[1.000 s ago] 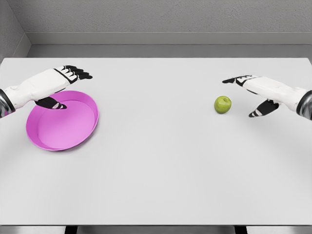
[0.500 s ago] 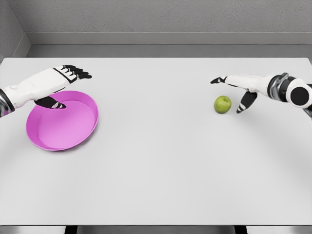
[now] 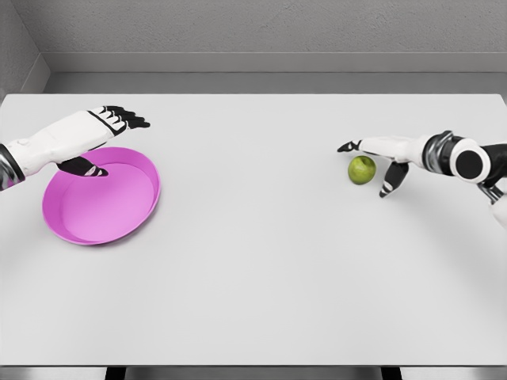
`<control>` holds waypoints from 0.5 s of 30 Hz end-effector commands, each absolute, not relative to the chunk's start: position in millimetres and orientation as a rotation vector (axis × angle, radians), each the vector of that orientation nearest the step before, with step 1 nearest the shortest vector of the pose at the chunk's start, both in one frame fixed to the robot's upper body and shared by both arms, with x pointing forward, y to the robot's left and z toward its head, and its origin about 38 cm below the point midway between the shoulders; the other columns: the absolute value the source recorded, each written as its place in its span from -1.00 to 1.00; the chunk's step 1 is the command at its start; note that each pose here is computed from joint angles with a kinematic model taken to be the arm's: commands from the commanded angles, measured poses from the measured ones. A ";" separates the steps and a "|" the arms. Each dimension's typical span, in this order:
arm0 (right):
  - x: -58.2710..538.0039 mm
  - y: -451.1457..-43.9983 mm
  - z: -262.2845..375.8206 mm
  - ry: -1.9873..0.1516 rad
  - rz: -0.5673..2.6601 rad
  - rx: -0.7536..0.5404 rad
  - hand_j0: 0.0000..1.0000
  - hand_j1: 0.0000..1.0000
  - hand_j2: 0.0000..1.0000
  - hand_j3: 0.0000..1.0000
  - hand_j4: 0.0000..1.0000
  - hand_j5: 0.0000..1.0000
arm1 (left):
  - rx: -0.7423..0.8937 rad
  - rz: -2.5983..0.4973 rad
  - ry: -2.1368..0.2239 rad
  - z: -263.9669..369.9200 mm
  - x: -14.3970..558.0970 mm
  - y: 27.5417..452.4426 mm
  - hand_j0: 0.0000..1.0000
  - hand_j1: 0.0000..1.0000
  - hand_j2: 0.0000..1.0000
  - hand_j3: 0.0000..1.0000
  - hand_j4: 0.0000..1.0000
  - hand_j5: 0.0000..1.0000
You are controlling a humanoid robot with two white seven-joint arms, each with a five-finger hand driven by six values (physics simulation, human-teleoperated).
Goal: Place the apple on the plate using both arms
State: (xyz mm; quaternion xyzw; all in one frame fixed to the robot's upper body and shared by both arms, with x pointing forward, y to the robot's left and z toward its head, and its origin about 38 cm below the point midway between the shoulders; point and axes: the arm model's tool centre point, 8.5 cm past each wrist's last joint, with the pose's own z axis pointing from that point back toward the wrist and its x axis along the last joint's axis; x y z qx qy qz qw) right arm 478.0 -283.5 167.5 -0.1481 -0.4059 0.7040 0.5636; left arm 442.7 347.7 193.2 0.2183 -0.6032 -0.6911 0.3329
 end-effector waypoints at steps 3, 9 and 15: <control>477.3 -281.5 166.4 -0.957 1.664 -0.343 0.88 0.88 0.88 0.88 0.88 0.88 | 0.569 -1.798 -1.580 194.2 442.7 348.2 1.00 1.00 1.00 1.00 1.00 1.00; 476.3 -280.7 165.6 -0.958 1.674 -0.339 0.28 0.28 0.28 0.28 0.28 0.28 | 0.569 -1.797 -1.581 194.3 442.8 348.2 1.00 1.00 1.00 1.00 1.00 1.00; 476.1 -280.1 165.7 -0.963 1.680 -0.337 0.07 0.07 0.07 0.07 0.07 0.07 | 0.569 -1.798 -1.580 194.2 442.7 348.2 1.00 1.00 1.00 1.00 1.00 1.00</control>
